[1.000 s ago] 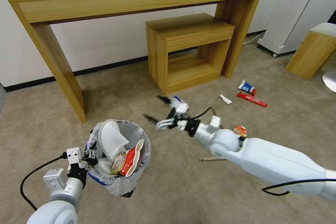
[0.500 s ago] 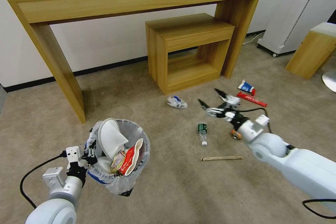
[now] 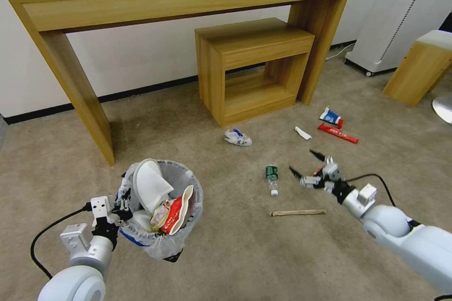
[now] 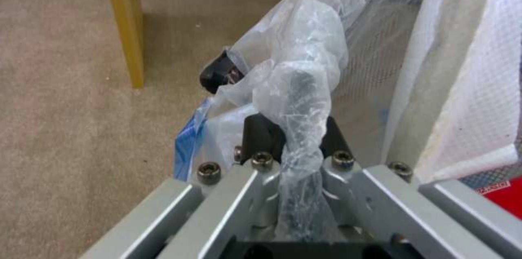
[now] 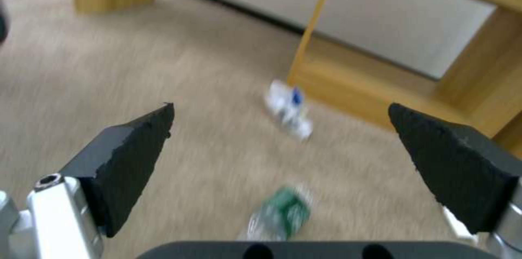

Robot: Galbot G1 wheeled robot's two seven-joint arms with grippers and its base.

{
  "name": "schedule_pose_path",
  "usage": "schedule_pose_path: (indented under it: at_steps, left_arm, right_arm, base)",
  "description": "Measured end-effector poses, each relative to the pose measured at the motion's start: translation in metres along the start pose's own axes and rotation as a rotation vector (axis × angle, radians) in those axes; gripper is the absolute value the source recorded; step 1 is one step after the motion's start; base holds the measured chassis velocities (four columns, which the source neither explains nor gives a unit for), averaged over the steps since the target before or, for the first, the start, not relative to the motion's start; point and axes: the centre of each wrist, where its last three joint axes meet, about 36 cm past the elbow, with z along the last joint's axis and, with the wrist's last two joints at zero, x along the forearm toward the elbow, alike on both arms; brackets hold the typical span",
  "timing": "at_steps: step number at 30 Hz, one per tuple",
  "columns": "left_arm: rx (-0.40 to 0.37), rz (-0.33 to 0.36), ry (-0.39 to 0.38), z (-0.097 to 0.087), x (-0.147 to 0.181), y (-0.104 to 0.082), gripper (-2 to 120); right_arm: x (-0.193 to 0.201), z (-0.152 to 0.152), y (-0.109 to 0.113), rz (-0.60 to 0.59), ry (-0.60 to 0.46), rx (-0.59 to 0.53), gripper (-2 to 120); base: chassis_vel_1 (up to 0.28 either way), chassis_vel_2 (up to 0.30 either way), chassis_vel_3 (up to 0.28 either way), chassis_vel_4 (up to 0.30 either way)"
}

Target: Pick up the trash bin and place the garbage on the floor into it.

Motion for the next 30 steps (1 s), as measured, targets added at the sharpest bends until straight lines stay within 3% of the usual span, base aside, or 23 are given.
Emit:
schedule_pose_path:
  at_steps: [2, 7, 10, 19, 22, 24, 30]
  left_arm:
    - [0.004, -0.001, 0.000, 0.001, 0.000, -0.001, 3]
    - [0.009, -0.008, -0.005, 0.001, 0.000, 0.000, 3]
    - [0.018, -0.011, -0.009, 0.004, 0.001, 0.001, 3]
    - [0.025, -0.016, -0.007, 0.008, -0.001, 0.001, 3]
    - [0.031, -0.018, -0.006, 0.011, -0.006, 0.001, 3]
    - [0.035, -0.019, -0.004, 0.012, -0.007, 0.001, 3]
    - [0.039, -0.021, 0.003, 0.016, -0.009, 0.001, 3]
  right_arm:
    - [0.019, 0.029, -0.005, -0.049, 0.066, 0.063, 100]
    - [0.036, 0.063, -0.009, -0.131, 0.146, 0.139, 100]
    - [0.041, 0.090, -0.024, -0.187, 0.212, 0.228, 100]
    - [0.053, 0.122, -0.049, -0.230, 0.288, 0.332, 100]
    - [0.063, 0.137, -0.075, -0.347, 0.308, 0.390, 100]
    - [0.064, 0.141, -0.080, -0.379, 0.315, 0.397, 100]
    - [0.062, 0.158, -0.074, -0.403, 0.331, 0.428, 98]
  base:
    - [0.000, 0.000, 0.000, 0.000]
    - [0.000, 0.000, 0.000, 0.000]
    - [0.000, 0.000, 0.000, 0.000]
    - [0.000, 0.000, 0.000, 0.000]
    - [0.000, 0.000, 0.000, 0.000]
    - [0.000, 0.000, 0.000, 0.000]
    - [0.000, 0.000, 0.000, 0.000]
